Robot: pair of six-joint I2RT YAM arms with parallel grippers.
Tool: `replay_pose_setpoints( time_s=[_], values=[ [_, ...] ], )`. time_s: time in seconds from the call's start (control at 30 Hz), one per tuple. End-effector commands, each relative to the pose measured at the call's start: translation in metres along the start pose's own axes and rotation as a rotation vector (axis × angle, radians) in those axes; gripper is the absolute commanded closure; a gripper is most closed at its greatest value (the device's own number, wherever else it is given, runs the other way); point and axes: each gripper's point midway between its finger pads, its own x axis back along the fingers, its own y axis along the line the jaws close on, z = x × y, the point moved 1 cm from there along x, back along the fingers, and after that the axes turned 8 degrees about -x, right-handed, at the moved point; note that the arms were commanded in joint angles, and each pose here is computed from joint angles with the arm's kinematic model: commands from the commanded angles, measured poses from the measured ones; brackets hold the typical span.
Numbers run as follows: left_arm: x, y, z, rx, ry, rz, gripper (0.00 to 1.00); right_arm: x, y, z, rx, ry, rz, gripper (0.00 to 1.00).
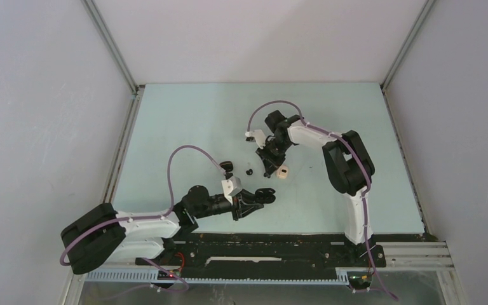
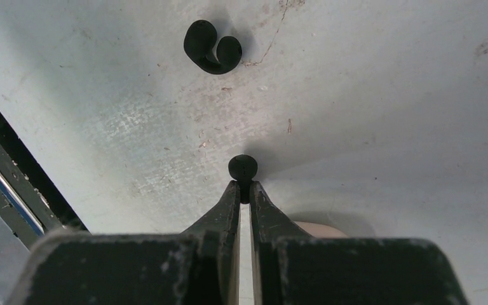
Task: Insert the wireless bluetooth earbuds into the charging case
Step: Pick up the earbud from the center of the board, then place the earbud in the charging case.
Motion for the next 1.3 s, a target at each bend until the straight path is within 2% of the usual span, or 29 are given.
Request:
replay_pose_setpoints(
  time_s=[0.0,0.23,0.4,0.57,0.73,0.8,1.27],
  values=[
    [-0.008,0.001,-0.02,-0.015,-0.053,0.016,0.98,0.037,0.007,-0.021,0.095,-0.109,0.049,0.99],
    [-0.01,0.0,-0.02,-0.015,-0.047,0.027,0.98,0.112,0.025,-0.006,0.273,-0.189,0.148,1.0],
    [-0.01,0.0,-0.02,-0.02,-0.049,0.03,0.99,0.162,0.054,0.01,0.389,-0.239,0.182,1.0],
    [-0.01,0.002,-0.021,-0.025,-0.052,0.02,1.0,0.19,0.104,0.021,0.489,-0.337,0.091,1.0],
    [-0.009,0.003,-0.021,-0.024,-0.069,0.01,1.0,0.18,0.144,0.041,0.538,-0.311,-0.015,1.0],
    [-0.006,0.001,-0.026,-0.032,-0.112,0.017,1.0,0.171,0.155,0.048,0.543,-0.293,-0.053,1.0],
    [-0.004,-0.005,-0.031,-0.051,-0.158,0.052,1.0,0.147,0.184,0.053,0.616,-0.249,-0.081,1.0]
  ],
)
